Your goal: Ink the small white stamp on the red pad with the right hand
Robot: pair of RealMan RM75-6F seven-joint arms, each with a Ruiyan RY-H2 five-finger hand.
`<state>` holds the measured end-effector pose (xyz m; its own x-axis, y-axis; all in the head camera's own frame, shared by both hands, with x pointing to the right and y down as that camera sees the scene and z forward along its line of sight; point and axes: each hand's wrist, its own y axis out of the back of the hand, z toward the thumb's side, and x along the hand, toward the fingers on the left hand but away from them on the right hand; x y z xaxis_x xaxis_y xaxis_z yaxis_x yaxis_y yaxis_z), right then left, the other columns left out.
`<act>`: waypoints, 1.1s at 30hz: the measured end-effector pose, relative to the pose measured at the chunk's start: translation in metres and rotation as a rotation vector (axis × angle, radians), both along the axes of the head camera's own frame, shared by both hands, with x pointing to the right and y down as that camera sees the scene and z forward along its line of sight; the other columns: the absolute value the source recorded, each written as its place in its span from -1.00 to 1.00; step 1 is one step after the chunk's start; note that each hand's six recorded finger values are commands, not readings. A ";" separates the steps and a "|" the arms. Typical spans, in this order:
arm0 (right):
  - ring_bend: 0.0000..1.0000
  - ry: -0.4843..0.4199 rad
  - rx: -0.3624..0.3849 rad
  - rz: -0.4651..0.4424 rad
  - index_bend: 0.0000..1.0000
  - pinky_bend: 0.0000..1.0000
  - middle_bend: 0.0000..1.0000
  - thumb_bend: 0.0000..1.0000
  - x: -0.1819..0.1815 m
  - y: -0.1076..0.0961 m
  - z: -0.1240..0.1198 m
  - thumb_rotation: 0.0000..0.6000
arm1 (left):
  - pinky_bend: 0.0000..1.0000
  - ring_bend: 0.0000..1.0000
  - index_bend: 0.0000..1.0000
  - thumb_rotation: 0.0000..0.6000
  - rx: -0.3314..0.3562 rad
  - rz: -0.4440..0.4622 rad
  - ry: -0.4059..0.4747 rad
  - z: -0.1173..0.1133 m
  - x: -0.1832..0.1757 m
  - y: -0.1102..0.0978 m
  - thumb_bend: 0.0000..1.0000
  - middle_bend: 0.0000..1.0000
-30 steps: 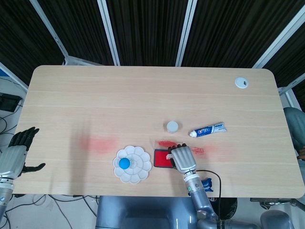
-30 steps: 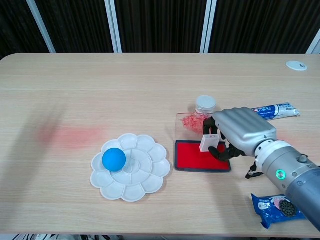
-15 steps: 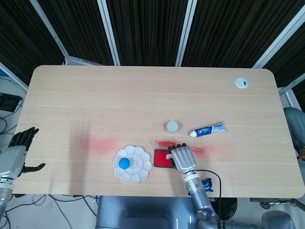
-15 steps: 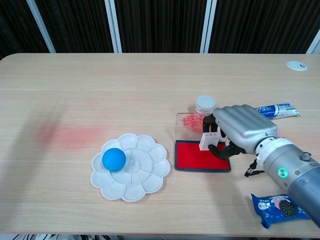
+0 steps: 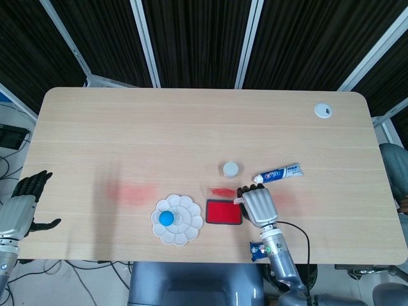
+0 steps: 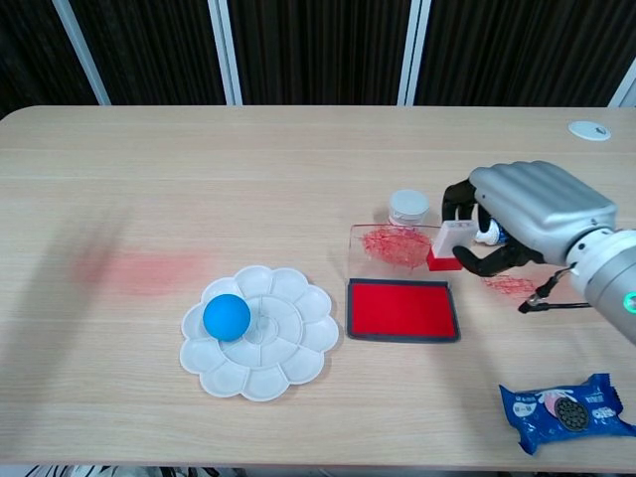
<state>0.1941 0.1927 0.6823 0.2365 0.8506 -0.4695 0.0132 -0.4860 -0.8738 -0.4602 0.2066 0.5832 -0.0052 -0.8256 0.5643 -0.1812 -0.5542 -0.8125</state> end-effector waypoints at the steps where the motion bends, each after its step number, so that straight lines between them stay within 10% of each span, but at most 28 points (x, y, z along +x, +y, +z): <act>1: -0.05 0.006 -0.001 0.006 0.54 -0.12 0.21 0.26 0.006 -0.001 0.000 1.00 | -1.00 -1.00 -1.00 1.00 0.001 -0.002 -0.001 0.000 0.000 0.000 -1.00 -1.00; 33: -0.08 0.033 -0.064 0.118 0.54 -0.12 0.15 0.12 0.074 0.009 0.038 1.00 | -1.00 -1.00 -1.00 1.00 0.010 -0.032 -0.013 0.002 -0.002 0.000 -1.00 -1.00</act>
<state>0.2677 0.2014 0.7207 0.1198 0.8399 -0.5293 0.0458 -0.5373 -0.8422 -0.4618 0.2066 0.5852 -0.0388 -0.8307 0.5553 -0.1882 -0.5397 -0.8205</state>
